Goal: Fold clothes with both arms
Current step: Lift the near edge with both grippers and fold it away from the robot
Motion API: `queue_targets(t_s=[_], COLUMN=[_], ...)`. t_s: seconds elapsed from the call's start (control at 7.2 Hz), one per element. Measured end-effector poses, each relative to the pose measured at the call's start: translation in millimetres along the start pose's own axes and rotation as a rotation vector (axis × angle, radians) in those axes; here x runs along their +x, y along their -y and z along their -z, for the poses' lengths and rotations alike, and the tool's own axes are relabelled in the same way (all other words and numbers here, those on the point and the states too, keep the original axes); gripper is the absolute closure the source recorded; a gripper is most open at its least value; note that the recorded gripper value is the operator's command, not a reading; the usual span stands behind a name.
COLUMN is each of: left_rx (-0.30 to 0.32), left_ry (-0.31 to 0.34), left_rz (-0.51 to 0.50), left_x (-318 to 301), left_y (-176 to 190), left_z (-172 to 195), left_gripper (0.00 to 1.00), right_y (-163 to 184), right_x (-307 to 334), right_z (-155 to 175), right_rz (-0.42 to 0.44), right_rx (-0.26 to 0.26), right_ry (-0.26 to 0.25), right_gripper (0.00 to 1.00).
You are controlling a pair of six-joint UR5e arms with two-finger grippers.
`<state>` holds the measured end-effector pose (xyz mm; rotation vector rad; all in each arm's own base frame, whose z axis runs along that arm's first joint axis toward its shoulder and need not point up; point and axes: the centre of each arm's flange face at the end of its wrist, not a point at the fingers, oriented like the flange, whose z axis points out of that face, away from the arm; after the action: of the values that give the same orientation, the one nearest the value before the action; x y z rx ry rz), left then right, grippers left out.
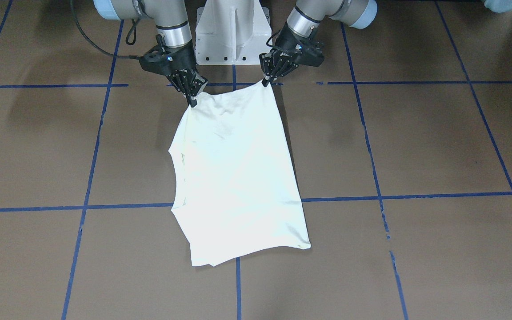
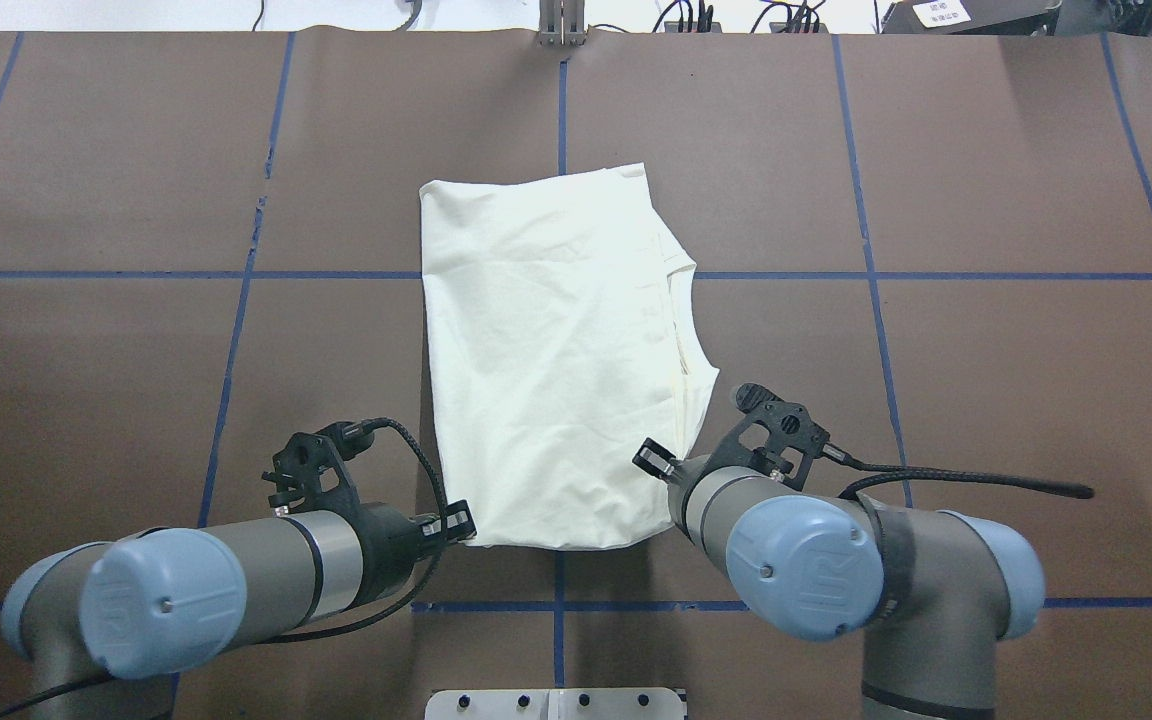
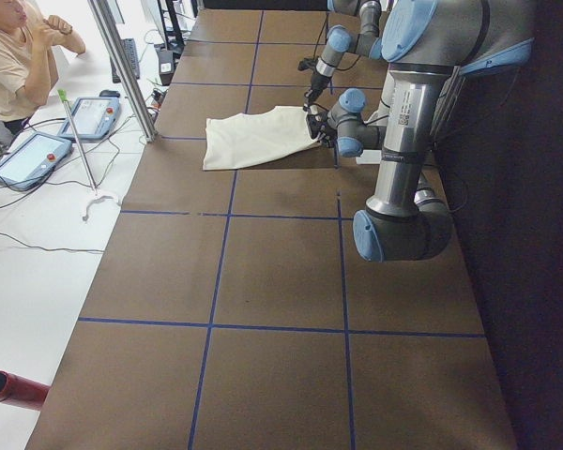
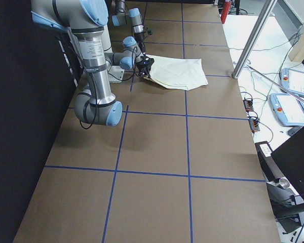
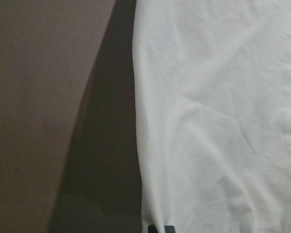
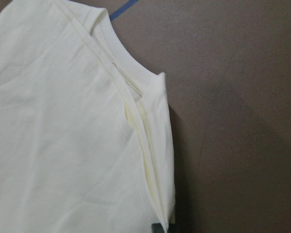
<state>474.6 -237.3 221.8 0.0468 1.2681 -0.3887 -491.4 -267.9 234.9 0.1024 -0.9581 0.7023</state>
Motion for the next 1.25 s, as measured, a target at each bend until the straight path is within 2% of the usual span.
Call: queue_targets(t_s=[0.28, 0.42, 0.56, 0.69, 0.97, 1.25], left_rx=[-0.042, -0.055, -0.054, -0.026, 0.08, 0.154], left_ry=[0.028, 0.048, 0.067, 0.083, 0.143, 0.219], left_rz=[-0.007, -0.008, -0.02, -0.05, -0.128, -0.174], left_x=[35, 42, 47, 52, 62, 68], left_y=[-7, -9, -8, 4, 56, 104], left_z=[98, 123, 126, 117, 81, 40], left_gripper=[1.0, 1.0, 1.0, 1.0, 1.0, 1.0], right_y=[13, 13, 12, 17, 36, 57], right_x=[-1, 1, -1, -10, -46, -77], right_z=[77, 88, 80, 65, 30, -23], right_rz=[-0.008, -0.007, -0.002, -0.002, -0.013, -0.028], right_rx=[-0.048, -0.06, -0.052, -0.026, 0.037, 0.082], right_ry=[-0.006, -0.019, -0.04, -0.059, -0.074, -0.058], right_gripper=[1.0, 1.0, 1.0, 1.0, 1.0, 1.0])
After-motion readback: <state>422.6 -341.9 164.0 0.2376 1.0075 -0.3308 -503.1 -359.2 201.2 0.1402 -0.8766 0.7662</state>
